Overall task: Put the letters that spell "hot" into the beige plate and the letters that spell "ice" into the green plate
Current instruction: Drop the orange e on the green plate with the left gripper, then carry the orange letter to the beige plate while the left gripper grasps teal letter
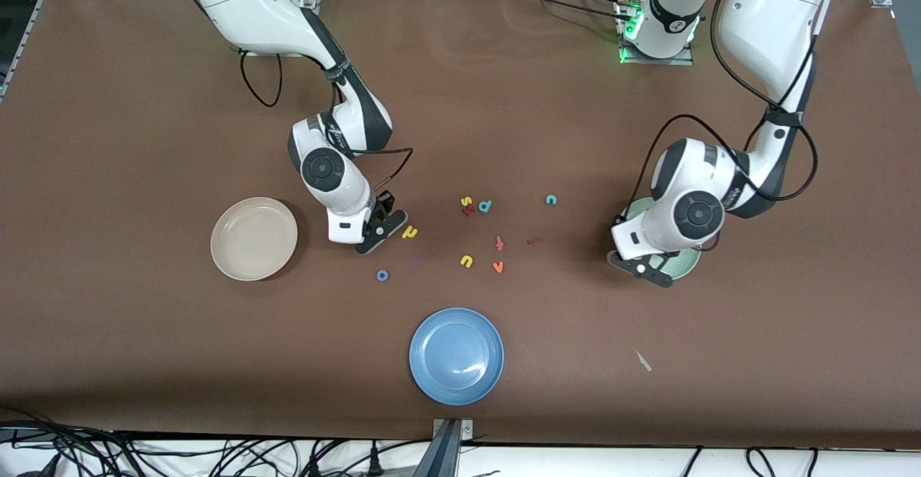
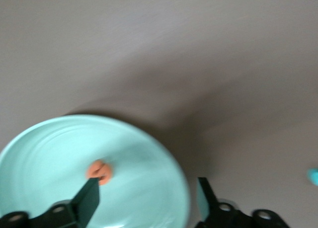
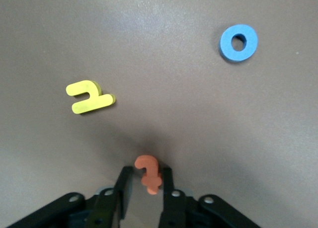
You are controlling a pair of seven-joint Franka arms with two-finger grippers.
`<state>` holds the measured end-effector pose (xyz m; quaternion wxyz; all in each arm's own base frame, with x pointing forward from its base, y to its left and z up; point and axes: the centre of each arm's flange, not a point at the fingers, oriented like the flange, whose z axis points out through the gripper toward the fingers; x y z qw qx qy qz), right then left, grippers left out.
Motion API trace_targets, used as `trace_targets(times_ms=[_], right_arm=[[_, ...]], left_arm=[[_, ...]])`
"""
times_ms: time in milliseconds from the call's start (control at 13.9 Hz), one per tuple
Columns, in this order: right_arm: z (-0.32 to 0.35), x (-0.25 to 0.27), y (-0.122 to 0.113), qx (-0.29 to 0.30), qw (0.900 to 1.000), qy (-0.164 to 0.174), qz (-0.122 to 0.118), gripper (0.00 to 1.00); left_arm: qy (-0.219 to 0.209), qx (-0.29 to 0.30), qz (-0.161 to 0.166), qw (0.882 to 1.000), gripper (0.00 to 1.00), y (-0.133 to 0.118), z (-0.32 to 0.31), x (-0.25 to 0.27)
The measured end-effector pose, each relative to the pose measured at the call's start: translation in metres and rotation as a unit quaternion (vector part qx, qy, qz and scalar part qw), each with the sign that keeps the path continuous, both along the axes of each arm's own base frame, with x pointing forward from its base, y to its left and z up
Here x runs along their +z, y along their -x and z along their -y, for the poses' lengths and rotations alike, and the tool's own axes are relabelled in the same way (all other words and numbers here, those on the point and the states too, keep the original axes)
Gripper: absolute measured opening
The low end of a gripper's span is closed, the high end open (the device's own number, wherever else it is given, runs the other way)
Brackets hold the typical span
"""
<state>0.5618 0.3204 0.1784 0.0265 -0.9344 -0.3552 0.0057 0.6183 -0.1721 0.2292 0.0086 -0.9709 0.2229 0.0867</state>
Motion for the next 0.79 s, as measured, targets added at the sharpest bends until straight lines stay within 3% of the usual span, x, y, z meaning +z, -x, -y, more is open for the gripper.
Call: trace_targets(times_ms=[72, 433, 793], right_arm=[[0.000, 0.000, 0.000, 0.000, 1.000, 0.000, 0.001, 0.18], [-0.005, 0.002, 0.000, 0.000, 1.000, -0.003, 0.003, 0.19], [0.009, 0.050, -0.021, -0.044, 0.998, 0.020, -0.031, 0.19]], left_arm=[[0.006, 0.006, -0.001, 1.000, 1.00, 0.007, 0.023, 0.004], [0.011, 0.055, -0.020, 0.998, 1.00, 0.046, 0.099, 0.002], [0.017, 0.116, -0.011, 0.993, 0.99, 0.079, 0.119, -0.027]])
